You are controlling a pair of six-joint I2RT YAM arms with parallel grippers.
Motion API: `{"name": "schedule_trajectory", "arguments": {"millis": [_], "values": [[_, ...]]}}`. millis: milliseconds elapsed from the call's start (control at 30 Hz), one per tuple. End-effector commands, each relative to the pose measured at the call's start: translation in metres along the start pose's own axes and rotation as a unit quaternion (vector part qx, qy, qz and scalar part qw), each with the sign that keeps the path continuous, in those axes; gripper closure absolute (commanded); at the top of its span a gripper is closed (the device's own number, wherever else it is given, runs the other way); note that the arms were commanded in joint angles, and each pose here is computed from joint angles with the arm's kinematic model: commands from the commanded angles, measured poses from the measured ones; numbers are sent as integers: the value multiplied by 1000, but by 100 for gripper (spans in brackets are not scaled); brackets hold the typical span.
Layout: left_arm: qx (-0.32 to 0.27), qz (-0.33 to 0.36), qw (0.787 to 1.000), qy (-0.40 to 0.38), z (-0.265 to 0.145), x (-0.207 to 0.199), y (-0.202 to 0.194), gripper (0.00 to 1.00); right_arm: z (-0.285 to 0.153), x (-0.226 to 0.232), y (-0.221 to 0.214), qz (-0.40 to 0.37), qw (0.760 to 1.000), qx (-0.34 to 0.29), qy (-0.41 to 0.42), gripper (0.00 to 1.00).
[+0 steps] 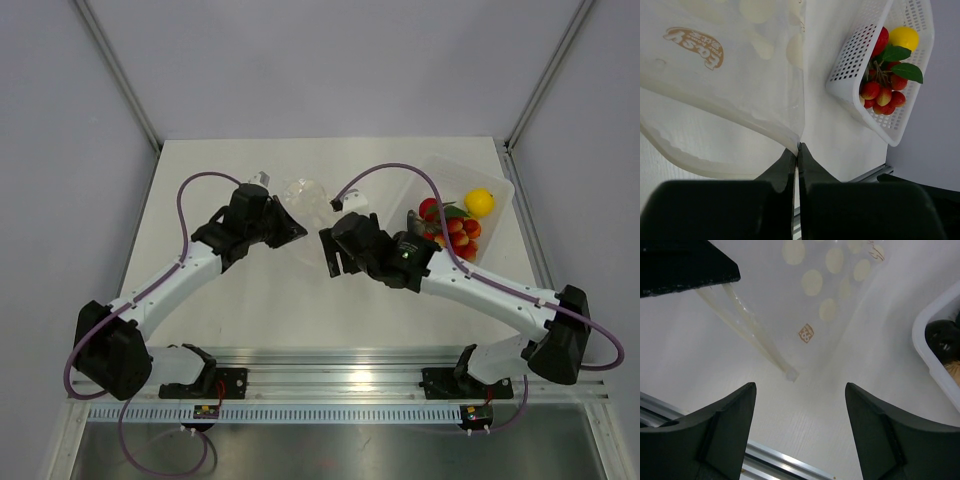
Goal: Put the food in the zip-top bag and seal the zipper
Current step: Pick up the zipper food storage bag at the center of the board, then open the zipper of the food storage bag.
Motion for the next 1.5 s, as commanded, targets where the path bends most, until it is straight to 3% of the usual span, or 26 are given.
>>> {"name": "schedule_trajectory", "arguments": {"millis": [0,467,833,1033,1133,1267,1367,1400,1433,1467], "values": [[4,1,999,-37,-17,-26,4,100,3,12,37,-4,999,-53,14,21],[9,1,999,-53,-25,-37,5,100,33,50,45,-17,996,-72,42,30],[19,3,998,-61,-27,-40,2,100,47,53,41,-23,997,-68,31,48],[21,4,998,-65,-29,-41,1,100,56,52,40,-32,997,-64,20,52],[21,5,998,-66,-31,-42,1,100,58,52,41,-36,997,-63,15,63],[20,14,997,-72,-34,-43,1,100,54,51,47,-21,997,-71,12,100],[18,33,996,-80,-39,-45,1,53,49,51,54,-3,997,-77,22,100],[17,41,996,-82,-44,-49,2,11,48,47,55,5,997,-71,29,100],[13,55,995,-83,-48,-50,5,1,47,46,57,20,997,-68,34,100],[9,63,994,-87,-54,-53,6,1,45,44,59,29,996,-68,40,100]]}}
Point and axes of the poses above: each gripper's point midway between its finger pads, its own z axis out along the fingers, its own x axis along the line the jaws close on, y = z × x, the point moved 2 cm from there along -z, back along the fingers, and after that the axes turned 10 degrees about -z, right-handed, at the moved point
